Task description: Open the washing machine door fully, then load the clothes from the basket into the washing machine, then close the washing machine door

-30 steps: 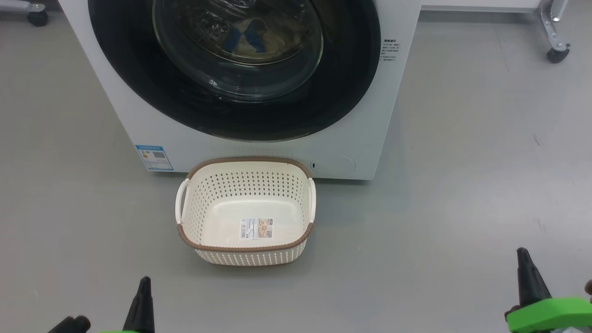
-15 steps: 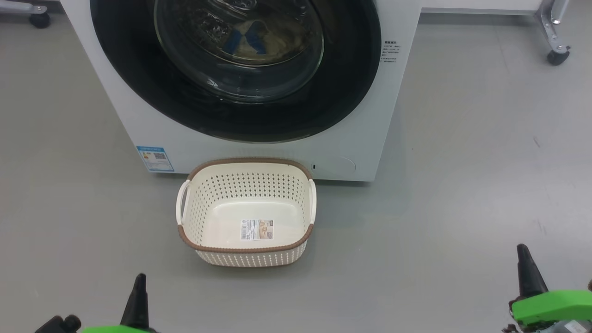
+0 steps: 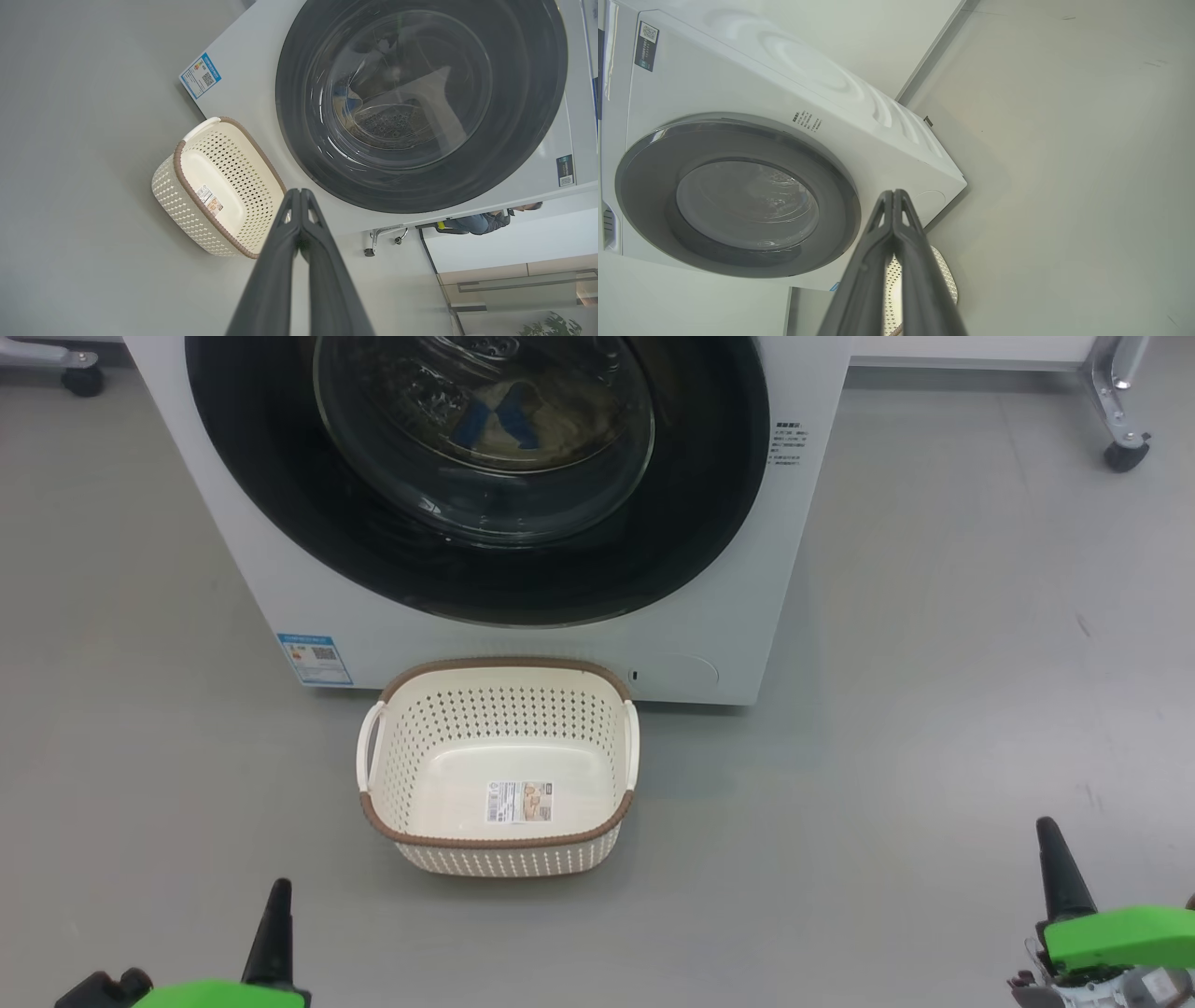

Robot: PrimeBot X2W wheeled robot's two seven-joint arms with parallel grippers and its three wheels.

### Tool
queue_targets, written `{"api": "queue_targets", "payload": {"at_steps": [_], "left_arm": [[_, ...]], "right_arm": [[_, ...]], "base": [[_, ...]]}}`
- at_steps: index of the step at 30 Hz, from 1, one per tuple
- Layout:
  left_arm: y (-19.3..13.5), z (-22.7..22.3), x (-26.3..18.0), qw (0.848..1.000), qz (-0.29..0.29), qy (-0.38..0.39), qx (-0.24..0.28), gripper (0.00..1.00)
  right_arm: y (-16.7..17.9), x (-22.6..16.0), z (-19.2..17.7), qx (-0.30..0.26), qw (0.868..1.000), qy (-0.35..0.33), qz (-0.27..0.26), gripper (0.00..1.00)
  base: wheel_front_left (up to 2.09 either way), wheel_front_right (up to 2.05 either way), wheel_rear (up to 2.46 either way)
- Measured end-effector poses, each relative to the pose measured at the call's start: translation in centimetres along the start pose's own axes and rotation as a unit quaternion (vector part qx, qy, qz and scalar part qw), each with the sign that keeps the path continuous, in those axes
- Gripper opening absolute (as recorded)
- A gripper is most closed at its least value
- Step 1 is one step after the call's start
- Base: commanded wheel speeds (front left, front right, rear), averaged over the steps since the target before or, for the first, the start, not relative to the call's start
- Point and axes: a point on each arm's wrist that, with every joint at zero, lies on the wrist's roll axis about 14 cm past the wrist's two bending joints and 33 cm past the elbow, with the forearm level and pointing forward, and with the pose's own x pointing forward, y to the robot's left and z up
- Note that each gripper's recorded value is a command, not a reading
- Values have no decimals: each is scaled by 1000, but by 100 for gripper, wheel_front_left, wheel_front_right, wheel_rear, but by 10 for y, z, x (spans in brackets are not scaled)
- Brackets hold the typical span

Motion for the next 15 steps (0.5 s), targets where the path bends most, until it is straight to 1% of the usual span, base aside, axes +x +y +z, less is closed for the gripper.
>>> {"api": "queue_targets", "payload": {"at_steps": [15], "left_arm": [[-6, 7, 4, 997, -11, -1, -82, 0]], "right_arm": [[11, 7, 0, 90, 996, 7, 14, 0]], "base": [[0, 0, 0]]}}
